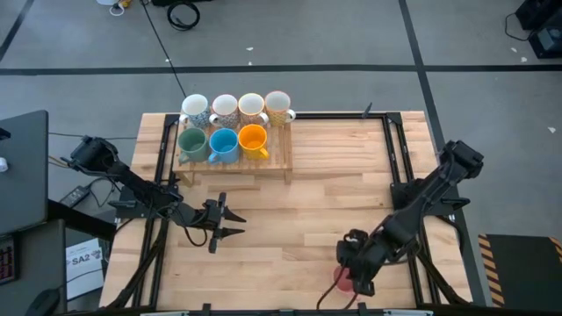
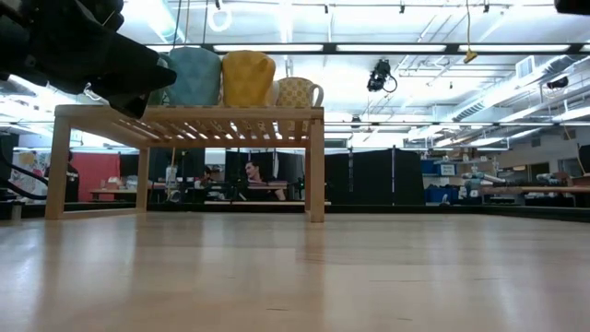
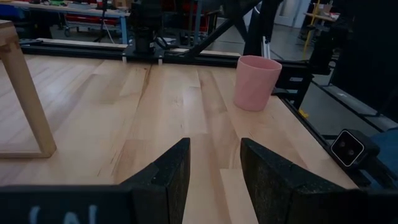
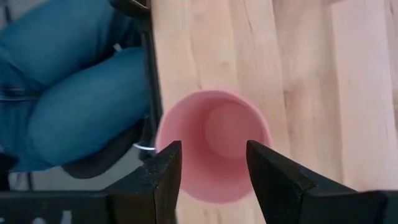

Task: Place coffee mugs
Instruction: Move the pink mug to the middle of the table

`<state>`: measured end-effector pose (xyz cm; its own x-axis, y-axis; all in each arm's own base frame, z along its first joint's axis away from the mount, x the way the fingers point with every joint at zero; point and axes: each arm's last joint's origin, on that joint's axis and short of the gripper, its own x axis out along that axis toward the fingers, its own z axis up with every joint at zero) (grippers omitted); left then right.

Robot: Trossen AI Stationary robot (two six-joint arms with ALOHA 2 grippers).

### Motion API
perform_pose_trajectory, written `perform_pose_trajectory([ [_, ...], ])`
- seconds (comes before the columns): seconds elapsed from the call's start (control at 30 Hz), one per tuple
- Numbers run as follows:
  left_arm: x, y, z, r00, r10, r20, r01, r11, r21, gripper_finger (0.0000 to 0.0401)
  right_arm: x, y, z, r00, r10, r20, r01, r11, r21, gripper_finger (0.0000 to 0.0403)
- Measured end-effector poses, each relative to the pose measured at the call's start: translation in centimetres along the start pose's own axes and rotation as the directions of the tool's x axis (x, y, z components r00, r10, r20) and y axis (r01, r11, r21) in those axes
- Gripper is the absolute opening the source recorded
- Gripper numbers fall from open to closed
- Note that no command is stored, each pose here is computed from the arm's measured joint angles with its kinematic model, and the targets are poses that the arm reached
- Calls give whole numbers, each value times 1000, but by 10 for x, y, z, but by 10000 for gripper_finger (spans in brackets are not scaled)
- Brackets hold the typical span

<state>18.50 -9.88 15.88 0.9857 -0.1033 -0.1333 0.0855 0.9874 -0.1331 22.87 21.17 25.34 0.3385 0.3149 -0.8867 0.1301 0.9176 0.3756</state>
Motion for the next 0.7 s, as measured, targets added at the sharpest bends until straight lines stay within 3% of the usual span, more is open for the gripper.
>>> perform_pose_trajectory([
  [0.43,0,0,0,1000,-1,3,1,1000,-1,148,16,-6,1,988,-149,49,153,984,-90,185],
  [0.7,0,0,0,1000,-1,2,1,1000,-1,148,35,-8,-2,984,-173,-41,168,980,-109,185],
])
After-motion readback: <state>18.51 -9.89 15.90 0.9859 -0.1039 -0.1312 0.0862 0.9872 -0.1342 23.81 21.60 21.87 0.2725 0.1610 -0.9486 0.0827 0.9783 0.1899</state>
